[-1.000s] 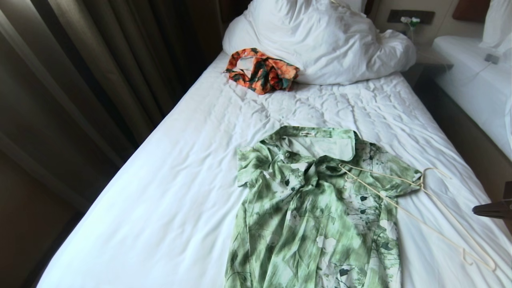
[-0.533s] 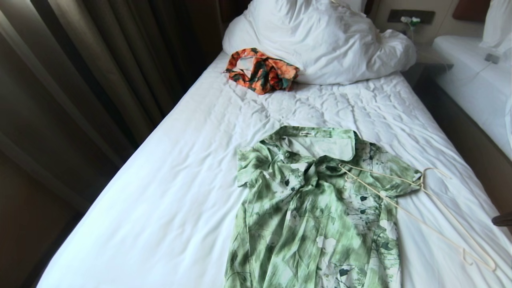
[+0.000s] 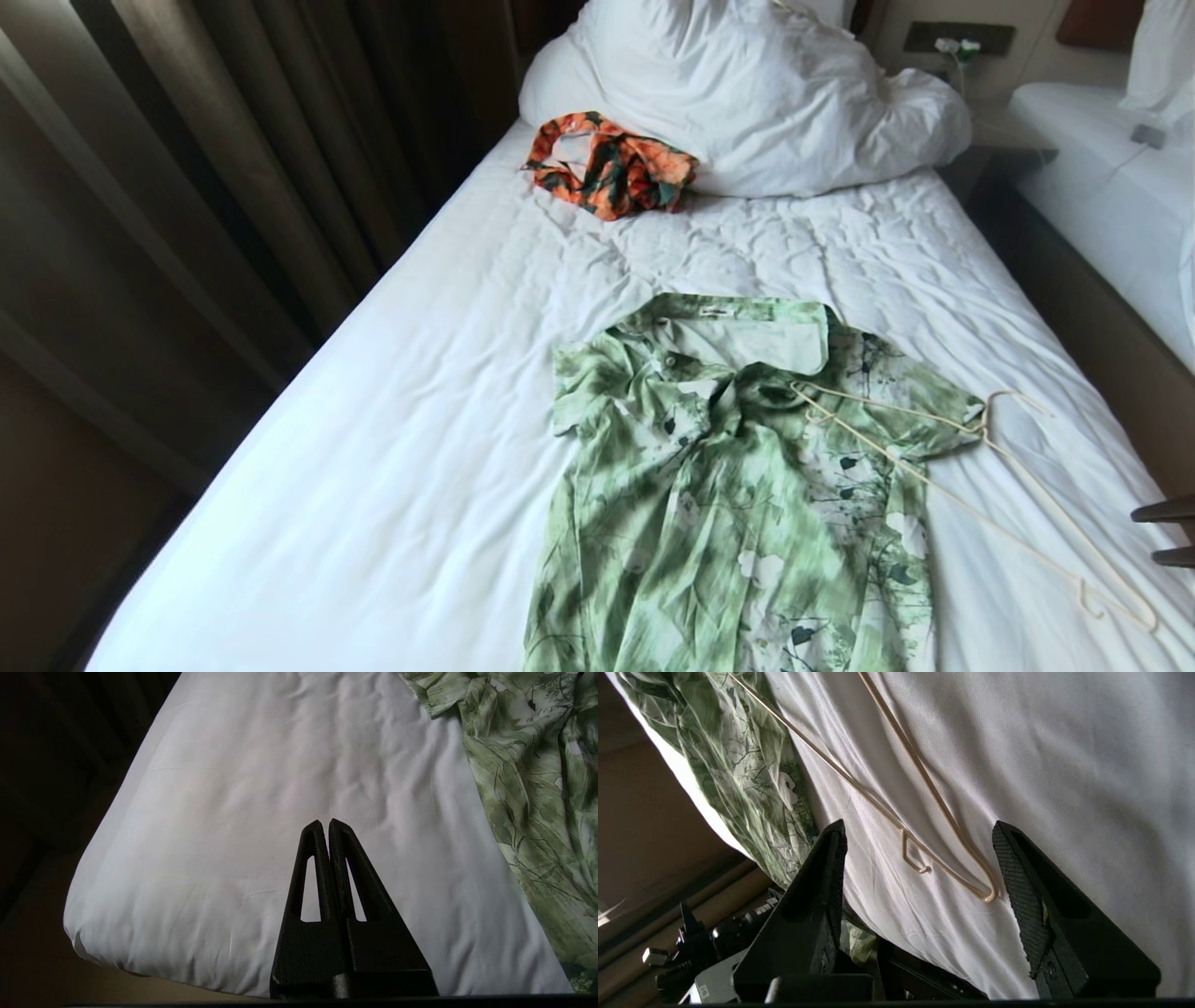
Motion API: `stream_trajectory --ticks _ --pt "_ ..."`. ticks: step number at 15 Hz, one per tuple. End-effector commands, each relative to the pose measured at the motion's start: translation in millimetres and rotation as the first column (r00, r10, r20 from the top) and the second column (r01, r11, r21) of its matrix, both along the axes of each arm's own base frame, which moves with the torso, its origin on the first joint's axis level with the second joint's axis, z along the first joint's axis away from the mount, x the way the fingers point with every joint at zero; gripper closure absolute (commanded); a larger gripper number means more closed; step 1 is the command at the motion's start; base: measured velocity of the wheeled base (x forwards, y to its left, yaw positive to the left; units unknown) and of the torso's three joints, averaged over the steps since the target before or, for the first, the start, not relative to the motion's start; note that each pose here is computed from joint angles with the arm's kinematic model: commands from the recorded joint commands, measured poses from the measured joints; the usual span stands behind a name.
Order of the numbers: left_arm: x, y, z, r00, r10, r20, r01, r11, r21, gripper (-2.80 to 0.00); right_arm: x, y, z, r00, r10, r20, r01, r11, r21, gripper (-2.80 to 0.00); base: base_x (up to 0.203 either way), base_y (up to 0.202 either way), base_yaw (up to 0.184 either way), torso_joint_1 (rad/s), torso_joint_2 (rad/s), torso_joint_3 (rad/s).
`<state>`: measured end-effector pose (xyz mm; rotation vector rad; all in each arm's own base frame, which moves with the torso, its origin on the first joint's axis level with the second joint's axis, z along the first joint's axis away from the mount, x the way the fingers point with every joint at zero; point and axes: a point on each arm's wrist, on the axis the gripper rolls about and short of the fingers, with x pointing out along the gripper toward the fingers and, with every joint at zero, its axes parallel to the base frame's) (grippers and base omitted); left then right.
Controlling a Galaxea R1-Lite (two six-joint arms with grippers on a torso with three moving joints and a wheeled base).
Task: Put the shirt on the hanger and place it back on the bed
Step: Lift the shirt and hanger
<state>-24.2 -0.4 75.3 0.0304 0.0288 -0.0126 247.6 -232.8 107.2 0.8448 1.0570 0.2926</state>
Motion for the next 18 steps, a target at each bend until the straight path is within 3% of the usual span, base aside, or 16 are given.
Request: stream_trajectory --ticks 1,2,7,13,18 --pt "0.1 0.0 0.0 1.000 0.000 -0.002 0.000 1.000 0.000 0.00 3.3 0.0 -7.9 0.996 -0.007 0.089 -0.003 0.994 0.113 -2.80 0.000 0.000 0.000 0.000 0.00 0.000" --pt "0.1 0.0 0.0 1.000 0.000 -0.002 0.000 1.000 0.000 0.00 7.1 3.7 -8.1 0.991 -0.003 0.132 -0.017 0.989 0.150 -2.80 0.000 0.000 0.000 0.000 0.00 0.000" --pt "0.1 0.0 0.0 1.000 0.000 -0.002 0.000 1.000 0.000 0.00 27.8 22.9 -17.5 0.987 0.068 0.148 -0.095 0.978 0.184 -2.80 0.000 0.000 0.000 0.000 0.00 0.000" --pt "0.1 0.0 0.0 1.000 0.000 -0.002 0.000 1.000 0.000 0.00 46.2 32.9 -21.0 0.970 0.128 0.205 -0.155 0.980 0.124 -2.80 0.000 0.000 0.000 0.000 0.00 0.000" --pt "0.1 0.0 0.0 1.000 0.000 -0.002 0.000 1.000 0.000 0.00 57.7 46.8 -28.1 0.962 0.175 0.208 -0.204 0.970 0.131 -2.80 0.000 0.000 0.000 0.000 0.00 0.000"
